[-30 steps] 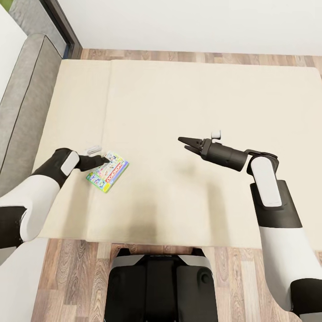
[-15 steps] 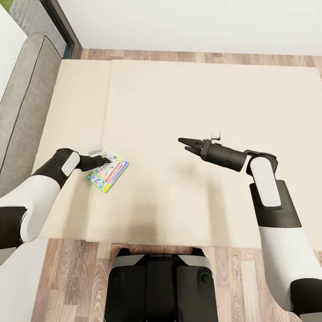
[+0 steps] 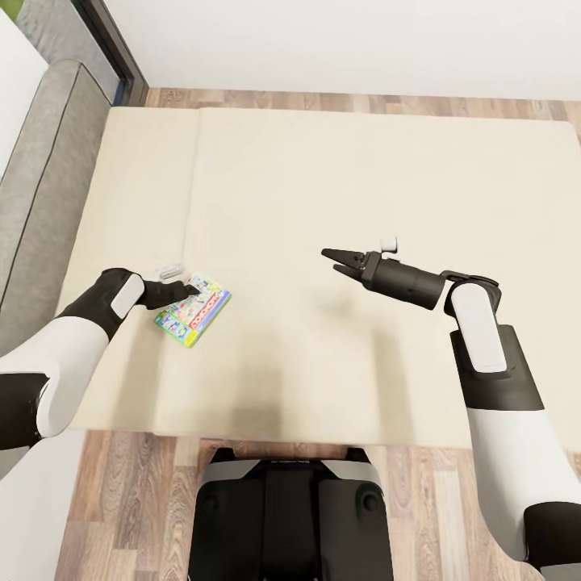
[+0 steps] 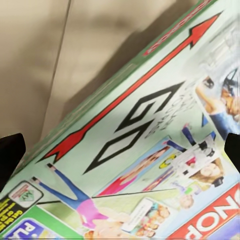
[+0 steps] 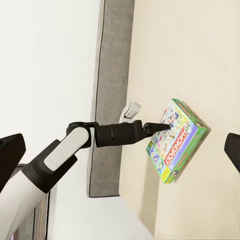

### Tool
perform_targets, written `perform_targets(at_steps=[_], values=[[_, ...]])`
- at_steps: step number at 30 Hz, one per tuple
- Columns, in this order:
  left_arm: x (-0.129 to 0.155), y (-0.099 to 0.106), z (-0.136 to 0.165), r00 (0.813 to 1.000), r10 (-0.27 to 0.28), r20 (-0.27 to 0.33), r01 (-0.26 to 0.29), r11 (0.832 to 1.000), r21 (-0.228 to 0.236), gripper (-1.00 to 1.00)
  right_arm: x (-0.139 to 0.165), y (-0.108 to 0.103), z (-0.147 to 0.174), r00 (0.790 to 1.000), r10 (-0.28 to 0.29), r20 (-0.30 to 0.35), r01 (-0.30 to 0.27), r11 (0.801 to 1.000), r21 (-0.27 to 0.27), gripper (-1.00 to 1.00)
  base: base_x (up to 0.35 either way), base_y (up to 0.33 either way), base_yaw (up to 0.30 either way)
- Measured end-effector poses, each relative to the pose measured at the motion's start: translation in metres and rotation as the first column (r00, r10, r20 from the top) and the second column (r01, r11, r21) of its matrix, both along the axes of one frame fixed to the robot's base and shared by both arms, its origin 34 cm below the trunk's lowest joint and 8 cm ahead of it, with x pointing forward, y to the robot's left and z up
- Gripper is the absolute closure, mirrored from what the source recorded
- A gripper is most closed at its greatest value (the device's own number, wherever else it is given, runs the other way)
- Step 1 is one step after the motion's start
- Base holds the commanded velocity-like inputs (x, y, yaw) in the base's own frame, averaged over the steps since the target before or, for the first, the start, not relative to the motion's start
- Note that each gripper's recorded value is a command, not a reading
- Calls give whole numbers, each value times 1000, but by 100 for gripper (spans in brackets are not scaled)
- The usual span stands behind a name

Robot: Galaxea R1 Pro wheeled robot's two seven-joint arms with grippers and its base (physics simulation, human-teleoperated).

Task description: Put all the toys in the child's room - the three board games (two on the bed and one on the table), the two jigsaw puzzles on the table, and the tennis ball on the table - inside the toy box on the table in the child's room.

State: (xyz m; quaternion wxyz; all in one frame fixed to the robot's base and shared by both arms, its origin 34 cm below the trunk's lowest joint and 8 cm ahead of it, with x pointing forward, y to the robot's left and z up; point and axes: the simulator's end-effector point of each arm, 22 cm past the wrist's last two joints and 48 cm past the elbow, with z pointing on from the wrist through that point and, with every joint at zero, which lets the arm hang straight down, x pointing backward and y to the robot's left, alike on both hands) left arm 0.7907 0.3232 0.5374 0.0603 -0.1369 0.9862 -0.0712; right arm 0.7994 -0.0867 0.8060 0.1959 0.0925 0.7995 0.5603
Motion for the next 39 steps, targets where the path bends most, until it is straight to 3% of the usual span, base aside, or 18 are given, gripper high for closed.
perform_targets(at_steps=[39], values=[[-6,-2,-3,1000,-2,-7,2,1000,-3,-100,0,-3,-9,1000,-8,-23,8,1000,-3,-100,-36,-90,0]])
